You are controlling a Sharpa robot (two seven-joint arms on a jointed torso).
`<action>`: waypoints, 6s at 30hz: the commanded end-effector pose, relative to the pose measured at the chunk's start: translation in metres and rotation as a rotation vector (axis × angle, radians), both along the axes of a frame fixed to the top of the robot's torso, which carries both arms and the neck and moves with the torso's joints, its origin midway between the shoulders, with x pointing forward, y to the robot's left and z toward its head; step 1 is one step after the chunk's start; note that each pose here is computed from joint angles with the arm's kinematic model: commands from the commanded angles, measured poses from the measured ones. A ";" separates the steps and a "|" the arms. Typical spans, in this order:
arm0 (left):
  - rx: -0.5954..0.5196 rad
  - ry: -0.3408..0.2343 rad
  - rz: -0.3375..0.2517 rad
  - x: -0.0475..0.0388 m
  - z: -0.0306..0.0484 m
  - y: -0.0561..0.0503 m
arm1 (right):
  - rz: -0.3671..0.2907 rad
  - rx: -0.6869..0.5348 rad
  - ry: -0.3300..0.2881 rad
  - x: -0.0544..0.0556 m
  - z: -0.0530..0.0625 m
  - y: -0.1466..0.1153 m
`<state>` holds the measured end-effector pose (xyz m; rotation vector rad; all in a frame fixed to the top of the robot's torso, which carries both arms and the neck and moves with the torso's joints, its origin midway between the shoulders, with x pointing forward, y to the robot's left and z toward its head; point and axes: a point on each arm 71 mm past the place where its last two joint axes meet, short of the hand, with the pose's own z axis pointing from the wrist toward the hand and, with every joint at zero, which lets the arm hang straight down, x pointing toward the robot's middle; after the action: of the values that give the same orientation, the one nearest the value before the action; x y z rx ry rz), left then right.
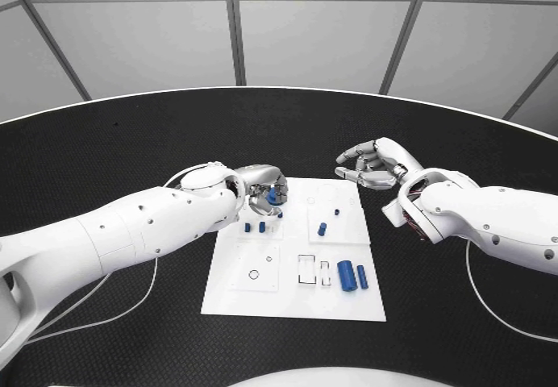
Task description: Assemble the parts on the task board
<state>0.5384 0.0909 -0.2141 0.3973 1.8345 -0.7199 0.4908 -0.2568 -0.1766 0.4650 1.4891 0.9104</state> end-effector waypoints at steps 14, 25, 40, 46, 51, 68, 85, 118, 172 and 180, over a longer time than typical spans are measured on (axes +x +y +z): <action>0.046 0.022 0.012 0.0020 -0.0098 -0.004 | 0.003 0.002 -0.001 -0.001 0.000 0.001; 0.059 0.026 0.023 0.0048 -0.0147 -0.007 | 0.007 0.004 0.000 -0.002 0.001 0.003; 0.088 0.026 0.039 0.0108 -0.0203 -0.007 | 0.011 0.006 0.000 -0.002 0.001 0.005; 0.093 0.031 0.038 0.0114 -0.0213 -0.009 | 0.014 0.006 0.001 -0.002 0.001 0.006; 0.097 0.037 0.037 0.0115 -0.0225 -0.010 | 0.014 0.007 0.001 -0.002 0.001 0.006; 0.110 0.059 0.033 0.0100 -0.0296 -0.012 | 0.017 0.007 0.003 -0.002 0.001 0.007; 0.122 0.073 0.037 0.0106 -0.0336 -0.011 | 0.021 0.007 0.004 -0.001 0.000 0.009; 0.133 0.051 0.044 0.0112 -0.0378 -0.011 | 0.023 0.009 0.002 -0.002 0.001 0.009; 0.022 0.003 0.114 0.0073 -0.0010 0.027 | 0.011 0.003 -0.005 0.001 0.000 0.004; 0.027 0.008 0.136 0.0112 0.0065 0.036 | 0.010 0.002 -0.005 0.001 0.000 0.003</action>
<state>0.5493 0.1260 -0.2077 0.2854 1.8586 -0.6065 0.4916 -0.2534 -0.1765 0.4570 1.4869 0.9207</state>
